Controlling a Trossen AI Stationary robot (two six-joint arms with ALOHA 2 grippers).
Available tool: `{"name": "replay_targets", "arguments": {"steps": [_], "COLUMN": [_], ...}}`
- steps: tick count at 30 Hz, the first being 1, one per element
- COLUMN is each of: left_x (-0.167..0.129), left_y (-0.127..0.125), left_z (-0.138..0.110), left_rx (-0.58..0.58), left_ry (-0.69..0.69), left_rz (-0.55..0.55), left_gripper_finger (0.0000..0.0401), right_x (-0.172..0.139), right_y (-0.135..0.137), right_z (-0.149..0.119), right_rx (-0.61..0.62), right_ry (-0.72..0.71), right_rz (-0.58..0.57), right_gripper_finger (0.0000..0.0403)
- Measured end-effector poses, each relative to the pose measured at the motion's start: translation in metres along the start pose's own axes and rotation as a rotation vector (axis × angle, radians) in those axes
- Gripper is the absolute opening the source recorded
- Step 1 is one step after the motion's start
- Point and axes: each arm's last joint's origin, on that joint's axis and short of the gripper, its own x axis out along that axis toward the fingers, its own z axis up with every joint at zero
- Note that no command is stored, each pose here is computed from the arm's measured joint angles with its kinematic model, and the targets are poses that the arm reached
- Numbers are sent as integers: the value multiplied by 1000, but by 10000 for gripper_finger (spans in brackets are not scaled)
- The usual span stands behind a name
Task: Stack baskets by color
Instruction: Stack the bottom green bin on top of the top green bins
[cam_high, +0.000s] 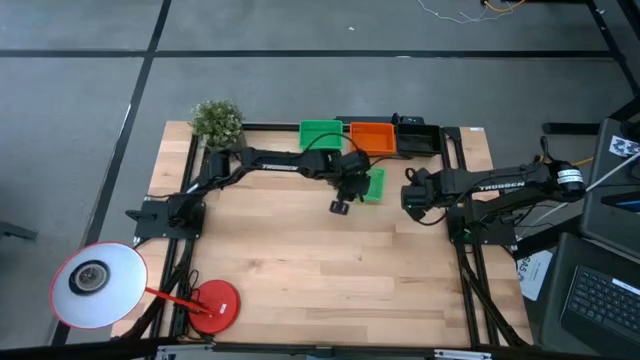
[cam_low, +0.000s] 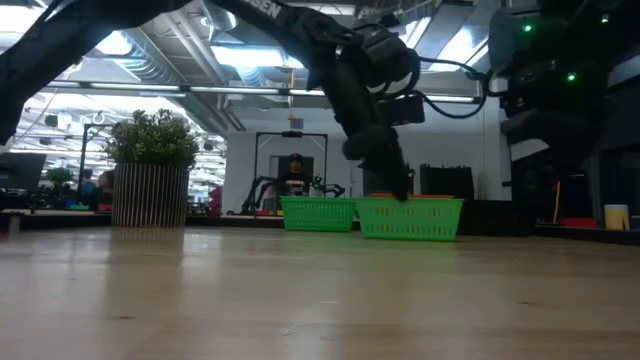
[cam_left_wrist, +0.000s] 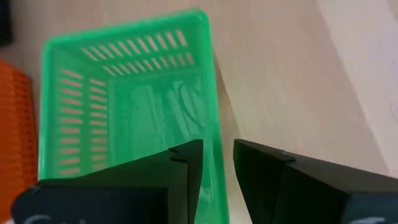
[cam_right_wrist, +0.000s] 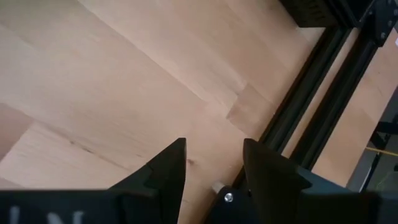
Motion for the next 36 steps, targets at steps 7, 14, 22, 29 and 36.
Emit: {"name": "replay_targets", "arguments": {"steps": [7,14,22,29,36], "left_x": [8,7,10,-51,-131], "left_y": [-2,-2,-31,-69,-48], "left_z": [-2,-2,1,26,32], "left_rx": [4,-48,-123,-79,-89], "left_ry": [24,35,114,199,205], "left_rz": [35,42,9,130,416], "left_gripper_finger": [83,66,4,2,1], "right_x": [-3,-4,-6,-7,-7], "right_y": [4,6,8,10,13], "right_z": [-4,-6,-9,-11,-9], "right_rx": [-32,-52,-78,-66,-54], "right_ry": [-23,-46,-56,-67,-84], "right_rz": [3,3,11,22,45], "right_gripper_finger": [160,160,160,160,160]}}
